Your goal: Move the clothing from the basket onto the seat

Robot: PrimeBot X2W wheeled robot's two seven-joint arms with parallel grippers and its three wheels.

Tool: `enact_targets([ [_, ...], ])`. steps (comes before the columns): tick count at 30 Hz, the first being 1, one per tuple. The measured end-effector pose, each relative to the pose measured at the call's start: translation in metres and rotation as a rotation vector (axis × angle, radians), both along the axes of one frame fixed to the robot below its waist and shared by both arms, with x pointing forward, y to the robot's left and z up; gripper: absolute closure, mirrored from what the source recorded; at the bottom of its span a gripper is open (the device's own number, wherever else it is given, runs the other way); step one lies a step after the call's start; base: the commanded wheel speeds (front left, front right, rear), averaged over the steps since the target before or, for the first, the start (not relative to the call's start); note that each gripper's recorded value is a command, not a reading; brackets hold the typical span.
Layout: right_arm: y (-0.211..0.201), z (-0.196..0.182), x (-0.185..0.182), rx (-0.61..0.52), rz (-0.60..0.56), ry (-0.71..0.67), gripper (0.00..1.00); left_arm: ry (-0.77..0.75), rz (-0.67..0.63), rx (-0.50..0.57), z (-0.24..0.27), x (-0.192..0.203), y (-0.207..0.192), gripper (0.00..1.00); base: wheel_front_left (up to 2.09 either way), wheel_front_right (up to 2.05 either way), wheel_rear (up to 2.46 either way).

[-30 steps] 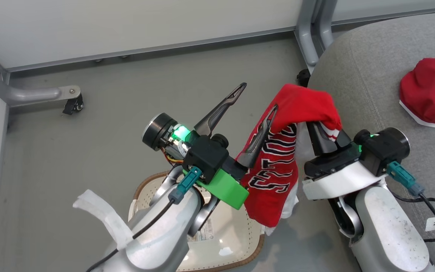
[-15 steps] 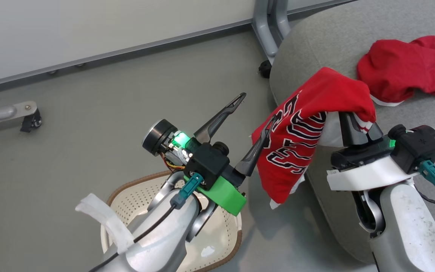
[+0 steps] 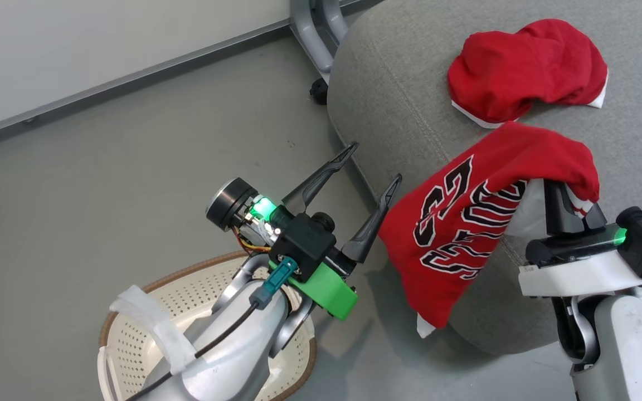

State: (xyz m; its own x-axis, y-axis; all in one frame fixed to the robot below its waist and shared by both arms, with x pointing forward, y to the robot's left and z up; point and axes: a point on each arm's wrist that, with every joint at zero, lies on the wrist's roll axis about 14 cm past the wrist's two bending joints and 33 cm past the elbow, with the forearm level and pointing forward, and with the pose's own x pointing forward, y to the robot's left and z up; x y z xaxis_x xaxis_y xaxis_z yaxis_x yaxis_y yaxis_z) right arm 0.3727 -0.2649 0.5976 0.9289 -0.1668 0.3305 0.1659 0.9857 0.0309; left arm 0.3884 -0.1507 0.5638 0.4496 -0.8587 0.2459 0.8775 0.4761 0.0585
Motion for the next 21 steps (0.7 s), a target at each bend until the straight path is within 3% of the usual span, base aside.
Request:
enact_targets([
  [10,-0.020,-0.007,-0.005,0.027,-0.060,0.019,1.00,0.030,-0.044,0.000,-0.012,-0.002,-0.012,0.00,0.00,0.00,0.00],
  [21,-0.038,0.071,0.057,-0.138,-0.074,-0.169,1.00,0.053,-0.054,0.014,-0.036,0.021,-0.014,0.00,0.00,0.00,0.00],
])
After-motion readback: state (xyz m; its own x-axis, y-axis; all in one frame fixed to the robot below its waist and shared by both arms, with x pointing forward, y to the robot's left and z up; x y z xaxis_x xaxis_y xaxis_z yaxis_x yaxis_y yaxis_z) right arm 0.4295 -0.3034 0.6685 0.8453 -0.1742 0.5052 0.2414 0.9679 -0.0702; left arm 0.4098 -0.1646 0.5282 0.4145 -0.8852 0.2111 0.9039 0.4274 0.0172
